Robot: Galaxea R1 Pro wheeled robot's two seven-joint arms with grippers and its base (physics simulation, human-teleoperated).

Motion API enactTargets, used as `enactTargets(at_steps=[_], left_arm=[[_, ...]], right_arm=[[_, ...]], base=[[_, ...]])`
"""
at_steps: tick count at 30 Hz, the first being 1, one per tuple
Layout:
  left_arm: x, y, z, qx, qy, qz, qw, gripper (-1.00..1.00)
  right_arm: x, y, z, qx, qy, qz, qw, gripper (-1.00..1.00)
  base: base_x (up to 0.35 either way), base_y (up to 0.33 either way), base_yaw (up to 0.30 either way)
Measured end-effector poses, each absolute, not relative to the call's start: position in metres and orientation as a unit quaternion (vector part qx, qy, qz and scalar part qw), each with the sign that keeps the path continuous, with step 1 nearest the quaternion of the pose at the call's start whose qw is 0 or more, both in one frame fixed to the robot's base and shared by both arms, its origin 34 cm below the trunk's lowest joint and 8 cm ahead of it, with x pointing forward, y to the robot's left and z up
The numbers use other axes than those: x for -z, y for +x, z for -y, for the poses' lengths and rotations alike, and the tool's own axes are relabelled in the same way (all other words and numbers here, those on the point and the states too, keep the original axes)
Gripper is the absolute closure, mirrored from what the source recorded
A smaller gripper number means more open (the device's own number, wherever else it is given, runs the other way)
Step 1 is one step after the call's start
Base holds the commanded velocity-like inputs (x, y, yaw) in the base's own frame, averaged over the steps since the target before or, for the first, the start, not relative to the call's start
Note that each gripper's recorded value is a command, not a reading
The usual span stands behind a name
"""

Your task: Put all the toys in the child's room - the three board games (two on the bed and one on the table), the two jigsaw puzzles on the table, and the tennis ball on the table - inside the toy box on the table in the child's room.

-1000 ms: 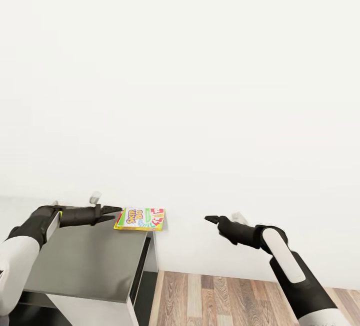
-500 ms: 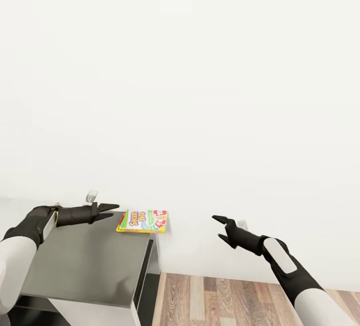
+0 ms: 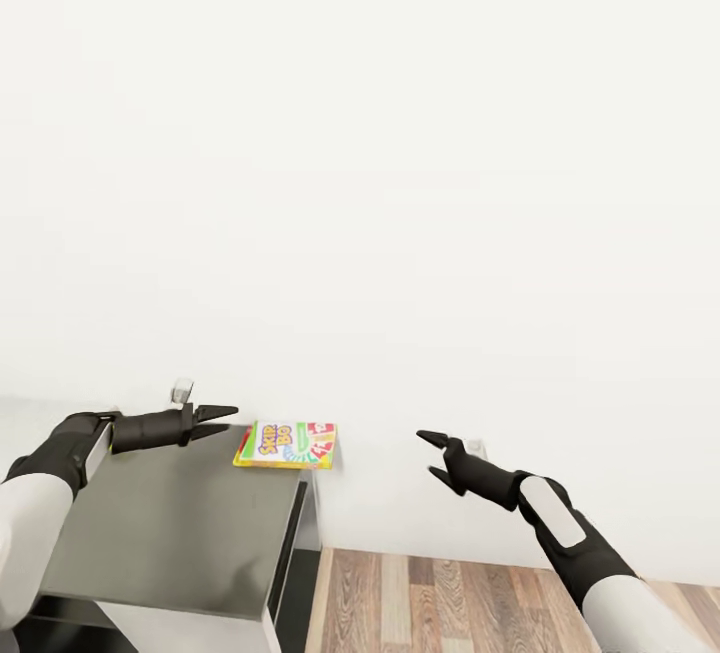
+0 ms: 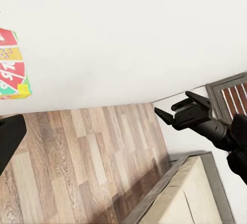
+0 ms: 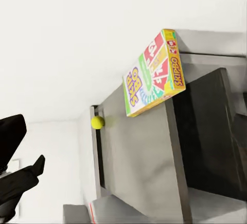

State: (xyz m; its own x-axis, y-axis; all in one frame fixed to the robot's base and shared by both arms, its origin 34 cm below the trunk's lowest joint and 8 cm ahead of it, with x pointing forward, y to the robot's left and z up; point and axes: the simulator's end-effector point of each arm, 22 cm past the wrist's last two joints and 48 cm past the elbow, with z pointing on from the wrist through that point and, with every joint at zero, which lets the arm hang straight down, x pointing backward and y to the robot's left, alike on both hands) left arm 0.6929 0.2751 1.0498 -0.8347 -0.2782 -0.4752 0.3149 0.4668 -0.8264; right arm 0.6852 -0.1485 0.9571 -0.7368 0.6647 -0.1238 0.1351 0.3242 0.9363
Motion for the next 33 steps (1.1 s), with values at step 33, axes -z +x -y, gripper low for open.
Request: enactTargets(at_steps=[33], left_arm=[[-1.091,0.69,-0.265,0.561,0.038,-0.776,0.286,-1.0]], right_arm=[[-0.942,0.679,0.095,-0.524,0.232,-0.794,0.2,-1.0]], base=[[0.031,0.013,0.0]])
